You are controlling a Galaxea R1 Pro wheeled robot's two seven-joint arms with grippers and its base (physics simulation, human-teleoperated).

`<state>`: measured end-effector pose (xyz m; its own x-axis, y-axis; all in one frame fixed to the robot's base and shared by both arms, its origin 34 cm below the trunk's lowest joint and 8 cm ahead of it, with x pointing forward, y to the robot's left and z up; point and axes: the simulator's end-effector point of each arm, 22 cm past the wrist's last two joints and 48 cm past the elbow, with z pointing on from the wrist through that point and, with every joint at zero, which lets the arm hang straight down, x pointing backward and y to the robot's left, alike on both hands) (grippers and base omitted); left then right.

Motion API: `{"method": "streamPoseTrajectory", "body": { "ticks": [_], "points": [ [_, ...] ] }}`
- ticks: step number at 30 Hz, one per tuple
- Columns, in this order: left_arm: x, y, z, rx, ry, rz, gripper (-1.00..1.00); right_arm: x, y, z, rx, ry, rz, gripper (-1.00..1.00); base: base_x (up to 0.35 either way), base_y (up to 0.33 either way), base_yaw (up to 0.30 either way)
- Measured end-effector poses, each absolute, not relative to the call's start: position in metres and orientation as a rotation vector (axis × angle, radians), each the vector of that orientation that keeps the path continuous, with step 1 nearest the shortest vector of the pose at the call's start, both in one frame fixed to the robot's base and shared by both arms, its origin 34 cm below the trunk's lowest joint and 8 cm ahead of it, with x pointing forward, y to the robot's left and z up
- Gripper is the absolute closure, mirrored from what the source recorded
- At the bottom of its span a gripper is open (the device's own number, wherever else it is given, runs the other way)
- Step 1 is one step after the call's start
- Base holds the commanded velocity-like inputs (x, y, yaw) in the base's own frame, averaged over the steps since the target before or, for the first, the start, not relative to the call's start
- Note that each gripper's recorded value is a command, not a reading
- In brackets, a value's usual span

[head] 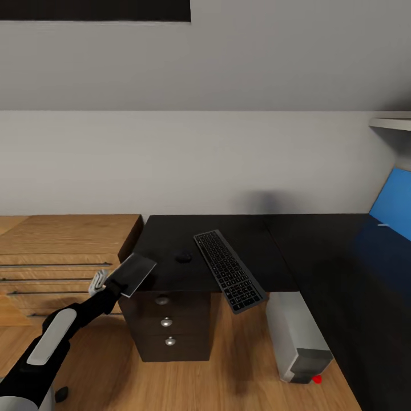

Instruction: In the bedroom, organize the workspace by keeping the computer under the desk, ensuring the monitor is on the desk, placing the keyboard on the desk next to the monitor, placing the mouse on the desk next to the keyboard, moving the folder from the swivel chair onto the desk next to the mouse, stacking the notebook on top of the folder with the pen on top of the notebook, and positioning the swivel chair next to the desk.

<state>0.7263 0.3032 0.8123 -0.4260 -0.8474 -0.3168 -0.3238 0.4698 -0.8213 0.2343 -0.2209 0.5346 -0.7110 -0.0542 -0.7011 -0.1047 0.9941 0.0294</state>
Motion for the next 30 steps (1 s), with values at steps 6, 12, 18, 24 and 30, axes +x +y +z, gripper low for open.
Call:
{"method": "streamPoseTrajectory", "body": {
  "ticks": [6,12,18,24,30],
  "points": [
    [0.7265,0.3022,0.8127,-0.971,1.967,-0.891,1.0,0.2344,-0.2213,0.5346,-0.111,2.362,0.086,-1.0,0.0,0.0,0.0],
    [0.7263,0.3012,0.8131,-0.968,1.968,-0.894,1.0,0.2338,-0.2212,0.5342,-0.111,2.365,0.086,-1.0,0.066,-0.012,0.0],
    [0.7259,0.3002,0.8132,-0.966,1.97,-0.898,1.0,0.2328,-0.2215,0.5335,-0.111,2.37,0.085,-1.0,0.233,-0.105,0.0],
    [0.7261,0.2993,0.8129,-0.967,1.97,-0.9,1.0,0.2325,-0.2216,0.5332,-0.111,2.372,0.084,-1.0,0.101,-0.053,0.0],
    [0.7258,0.2952,0.8117,-0.972,1.971,-0.912,1.0,0.2325,-0.2217,0.5331,-0.111,2.372,0.084,-1.0,0.02,-0.01,0.0]
  ]
}}
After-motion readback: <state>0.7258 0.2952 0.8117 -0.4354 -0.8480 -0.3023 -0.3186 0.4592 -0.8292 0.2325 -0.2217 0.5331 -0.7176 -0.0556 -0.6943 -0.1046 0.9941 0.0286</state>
